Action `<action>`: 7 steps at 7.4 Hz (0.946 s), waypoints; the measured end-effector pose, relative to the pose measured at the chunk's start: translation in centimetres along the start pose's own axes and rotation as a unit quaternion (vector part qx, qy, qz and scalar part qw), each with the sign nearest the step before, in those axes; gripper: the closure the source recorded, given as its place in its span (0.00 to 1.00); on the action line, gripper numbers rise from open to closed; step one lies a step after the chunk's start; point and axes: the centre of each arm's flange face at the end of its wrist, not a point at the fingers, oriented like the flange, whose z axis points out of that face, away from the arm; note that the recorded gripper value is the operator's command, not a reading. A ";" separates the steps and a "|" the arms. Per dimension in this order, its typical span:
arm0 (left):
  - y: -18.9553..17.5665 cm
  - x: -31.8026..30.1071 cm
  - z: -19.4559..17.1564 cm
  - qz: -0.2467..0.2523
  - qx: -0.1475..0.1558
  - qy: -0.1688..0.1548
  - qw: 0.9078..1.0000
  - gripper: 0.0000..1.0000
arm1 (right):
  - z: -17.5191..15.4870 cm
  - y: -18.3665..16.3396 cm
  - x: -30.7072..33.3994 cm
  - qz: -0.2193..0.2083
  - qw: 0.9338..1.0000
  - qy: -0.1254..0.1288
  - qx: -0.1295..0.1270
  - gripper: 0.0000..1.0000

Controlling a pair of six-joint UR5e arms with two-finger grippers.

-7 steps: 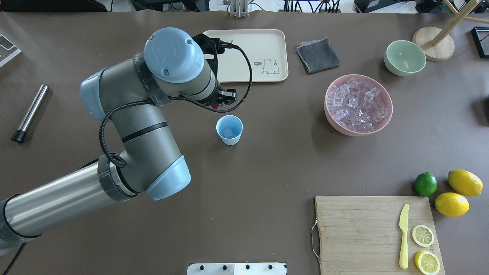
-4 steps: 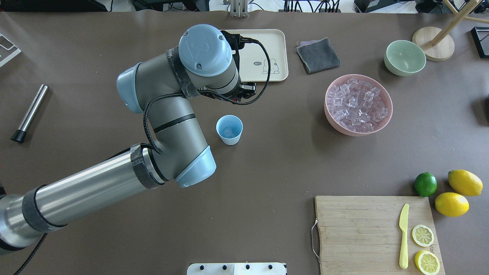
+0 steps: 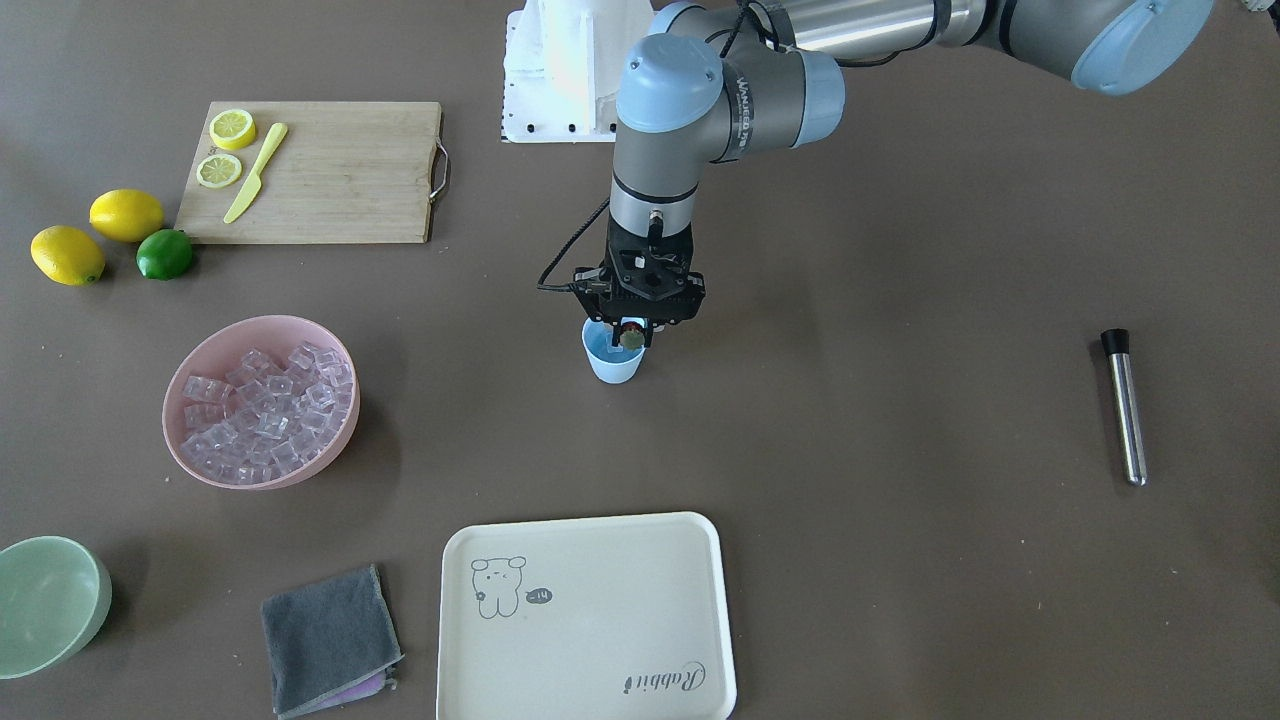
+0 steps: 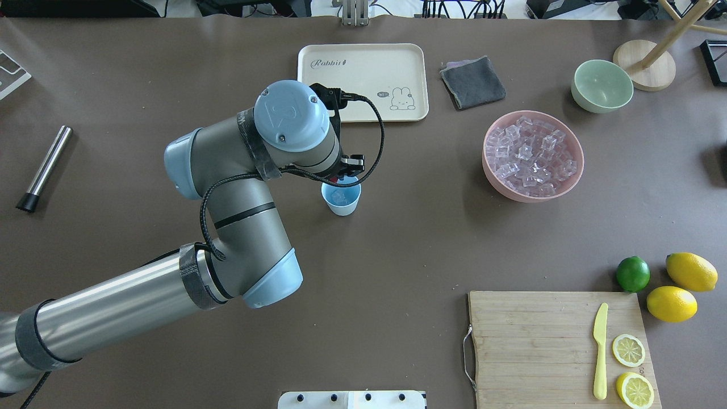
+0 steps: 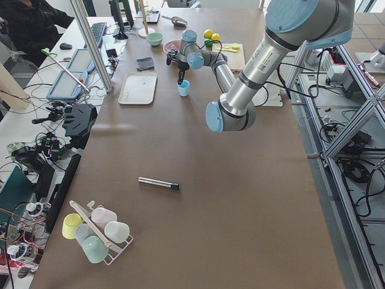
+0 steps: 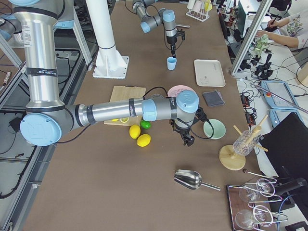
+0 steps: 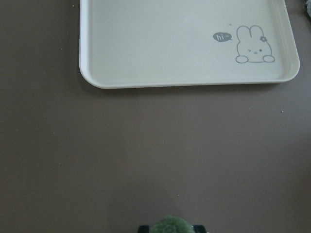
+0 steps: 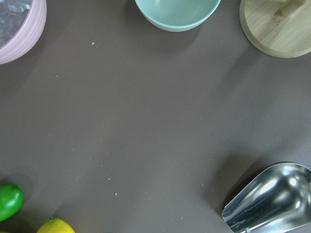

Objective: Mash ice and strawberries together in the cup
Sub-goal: 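Carry the strawberry with the left gripper over the light-blue cup, then open the left gripper to drop the strawberry into the cup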

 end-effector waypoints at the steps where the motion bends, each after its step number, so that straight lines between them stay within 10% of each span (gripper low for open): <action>1: 1.0 0.5 0.3 -0.002 -0.005 0.001 1.000 1.00 | -0.1 -0.1 -0.1 -0.001 1.000 0.001 0.001 0.10; 2: 1.5 0.7 0.6 -0.002 -0.008 0.001 1.000 0.38 | -0.1 -0.2 -0.2 -0.001 1.000 0.001 0.001 0.10; 4: 1.9 0.9 0.5 0.001 -0.010 0.005 1.000 0.03 | 0.0 0.1 -0.2 0.000 1.000 0.000 0.000 0.10; 7: 1.1 0.0 -1.0 0.000 0.003 0.020 1.000 0.02 | 0.0 0.3 -0.4 0.000 1.000 0.000 0.000 0.10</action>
